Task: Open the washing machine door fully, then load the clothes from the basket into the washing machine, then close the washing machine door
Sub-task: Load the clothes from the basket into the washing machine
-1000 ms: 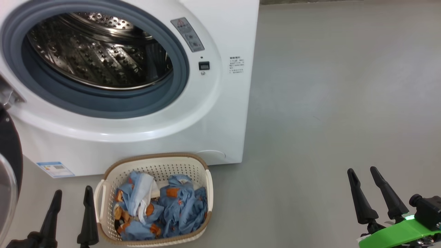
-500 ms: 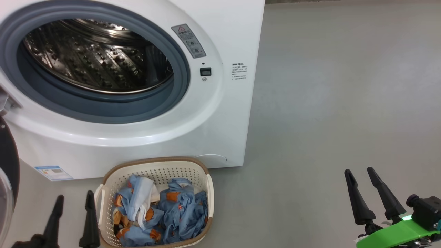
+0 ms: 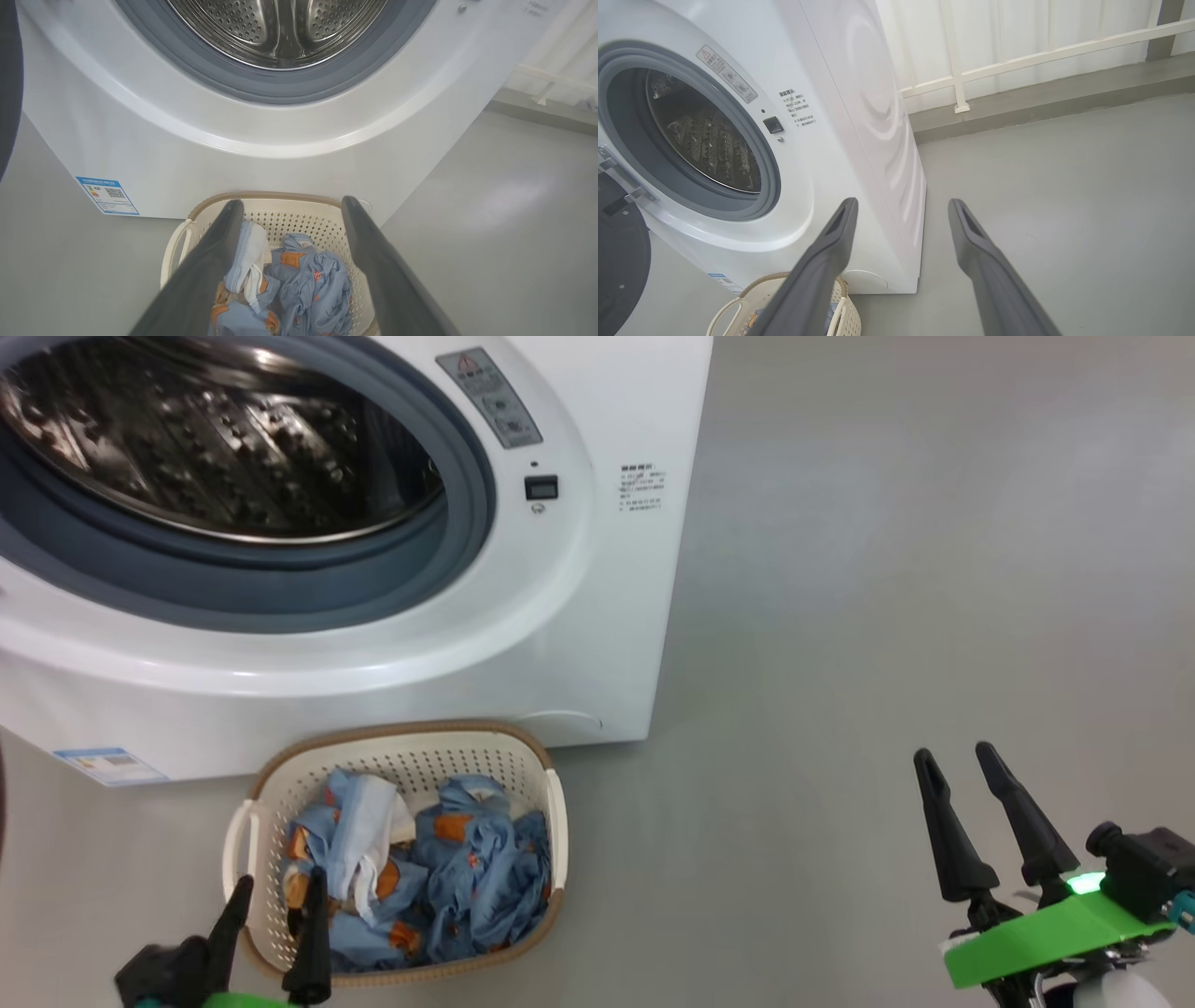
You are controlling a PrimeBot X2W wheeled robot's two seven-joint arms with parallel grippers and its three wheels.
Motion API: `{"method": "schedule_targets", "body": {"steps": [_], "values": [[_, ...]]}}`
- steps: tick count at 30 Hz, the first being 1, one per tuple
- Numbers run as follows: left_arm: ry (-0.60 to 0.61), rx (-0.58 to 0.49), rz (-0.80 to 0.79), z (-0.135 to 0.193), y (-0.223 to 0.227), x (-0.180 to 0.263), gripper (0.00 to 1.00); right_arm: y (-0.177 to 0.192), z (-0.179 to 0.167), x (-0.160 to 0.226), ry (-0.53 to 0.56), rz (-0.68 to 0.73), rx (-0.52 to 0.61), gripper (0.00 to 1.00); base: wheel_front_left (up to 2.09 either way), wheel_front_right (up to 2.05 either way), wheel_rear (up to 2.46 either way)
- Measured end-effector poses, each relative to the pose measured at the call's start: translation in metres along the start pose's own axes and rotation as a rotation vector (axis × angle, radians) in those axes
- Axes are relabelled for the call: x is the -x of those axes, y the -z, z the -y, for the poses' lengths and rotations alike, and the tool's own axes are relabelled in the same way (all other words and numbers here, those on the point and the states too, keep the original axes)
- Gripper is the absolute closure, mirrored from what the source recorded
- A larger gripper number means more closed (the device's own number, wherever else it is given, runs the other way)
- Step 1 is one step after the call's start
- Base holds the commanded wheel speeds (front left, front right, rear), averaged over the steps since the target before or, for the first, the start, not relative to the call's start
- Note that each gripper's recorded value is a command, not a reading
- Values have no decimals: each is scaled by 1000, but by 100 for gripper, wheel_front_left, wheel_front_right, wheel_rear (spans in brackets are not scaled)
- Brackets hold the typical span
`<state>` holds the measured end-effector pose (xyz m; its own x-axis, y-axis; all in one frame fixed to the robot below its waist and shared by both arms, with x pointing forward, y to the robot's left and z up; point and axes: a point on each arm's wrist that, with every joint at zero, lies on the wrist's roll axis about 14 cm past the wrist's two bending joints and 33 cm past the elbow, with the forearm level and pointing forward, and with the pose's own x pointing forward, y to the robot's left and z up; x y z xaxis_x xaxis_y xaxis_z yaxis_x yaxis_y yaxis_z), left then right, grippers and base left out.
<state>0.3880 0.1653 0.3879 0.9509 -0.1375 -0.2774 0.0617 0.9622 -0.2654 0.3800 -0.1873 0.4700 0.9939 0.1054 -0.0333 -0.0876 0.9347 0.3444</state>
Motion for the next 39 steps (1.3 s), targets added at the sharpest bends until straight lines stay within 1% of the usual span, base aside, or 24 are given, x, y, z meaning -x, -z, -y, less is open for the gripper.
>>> {"method": "schedule_targets", "body": {"steps": [9, 18, 22, 27, 39], "values": [[-8, -14, -175, -8, 45, -31, 0, 14, 3, -17, 9, -33, -8, 0, 0, 0, 0], [-10, -77, -365, -20, 92, -55, 0, 30, 3, -35, 12, -62, -24, 0, 0, 0, 0], [-16, -88, -439, -24, 111, -63, 0, 38, 4, -42, 13, -79, -24, 0, 0, 0, 0], [-54, -115, -558, -46, 138, -73, 0, 49, 11, -55, 31, -94, -24, 0, 0, 0, 0], [-96, -137, -769, -74, 185, -89, 0, 77, 20, -70, 49, -148, -15, 0, 0, 0, 0]]}}
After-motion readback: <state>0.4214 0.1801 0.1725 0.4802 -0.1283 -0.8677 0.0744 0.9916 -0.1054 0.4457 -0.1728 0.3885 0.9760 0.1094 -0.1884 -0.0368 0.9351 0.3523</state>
